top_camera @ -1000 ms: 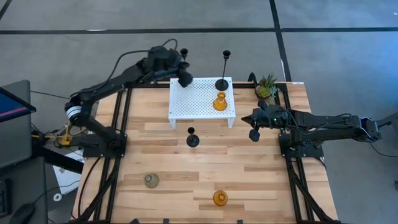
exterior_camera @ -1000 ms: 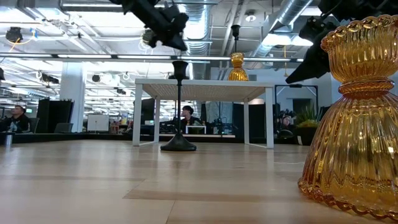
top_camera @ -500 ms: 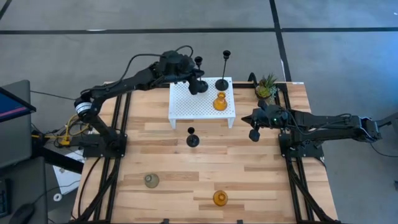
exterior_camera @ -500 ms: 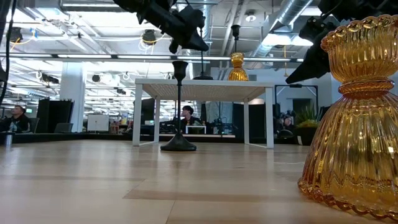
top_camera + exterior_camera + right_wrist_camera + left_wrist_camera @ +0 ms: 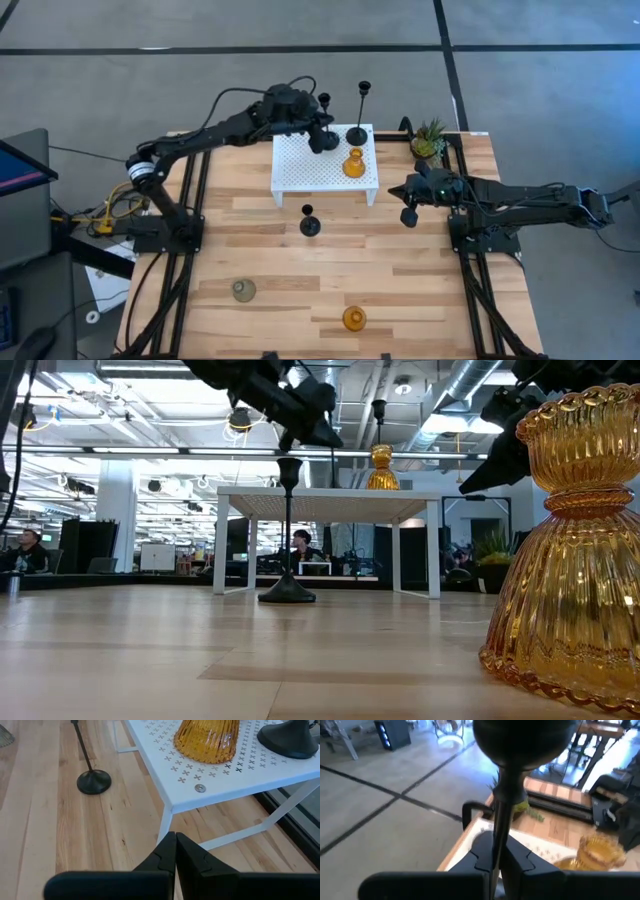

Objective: Pick & Place candle stick holders
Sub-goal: Put the top black candle holder on the shelf

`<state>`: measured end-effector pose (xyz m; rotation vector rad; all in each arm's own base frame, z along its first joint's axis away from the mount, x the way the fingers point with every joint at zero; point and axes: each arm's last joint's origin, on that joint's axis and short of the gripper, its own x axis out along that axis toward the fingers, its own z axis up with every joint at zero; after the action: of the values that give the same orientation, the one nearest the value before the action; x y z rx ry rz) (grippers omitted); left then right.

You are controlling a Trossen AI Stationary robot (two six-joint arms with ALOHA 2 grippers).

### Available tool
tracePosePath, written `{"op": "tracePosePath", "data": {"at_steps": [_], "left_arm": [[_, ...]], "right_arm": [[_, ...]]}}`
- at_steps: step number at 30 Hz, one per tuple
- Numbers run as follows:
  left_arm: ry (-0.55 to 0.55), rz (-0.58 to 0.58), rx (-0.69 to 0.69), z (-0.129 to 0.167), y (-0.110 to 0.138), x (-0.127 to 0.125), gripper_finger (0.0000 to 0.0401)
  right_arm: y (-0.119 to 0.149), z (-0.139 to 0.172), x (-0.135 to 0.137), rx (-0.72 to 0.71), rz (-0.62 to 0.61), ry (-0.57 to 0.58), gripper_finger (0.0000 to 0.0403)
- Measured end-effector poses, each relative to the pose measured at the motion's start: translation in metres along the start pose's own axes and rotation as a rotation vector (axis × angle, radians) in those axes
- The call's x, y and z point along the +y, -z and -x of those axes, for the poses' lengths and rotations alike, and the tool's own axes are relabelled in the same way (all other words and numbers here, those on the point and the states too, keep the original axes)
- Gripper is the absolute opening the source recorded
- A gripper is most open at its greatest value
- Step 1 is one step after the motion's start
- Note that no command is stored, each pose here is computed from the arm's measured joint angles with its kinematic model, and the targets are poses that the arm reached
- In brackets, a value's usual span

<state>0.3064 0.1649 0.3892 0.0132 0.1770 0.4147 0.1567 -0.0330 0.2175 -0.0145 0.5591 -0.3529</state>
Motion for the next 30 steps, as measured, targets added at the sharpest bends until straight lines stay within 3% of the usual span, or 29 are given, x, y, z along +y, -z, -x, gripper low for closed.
{"op": "tracePosePath", "data": {"at_steps": [30], "left_arm": [[-0.010, -0.005, 0.027, -0.0090, 0.0078, 0.0018, 0.0012]], "right_arm": [[-0.0001, 0.0000, 0.0000, -0.001, 0.000, 0.000, 0.0000]]}}
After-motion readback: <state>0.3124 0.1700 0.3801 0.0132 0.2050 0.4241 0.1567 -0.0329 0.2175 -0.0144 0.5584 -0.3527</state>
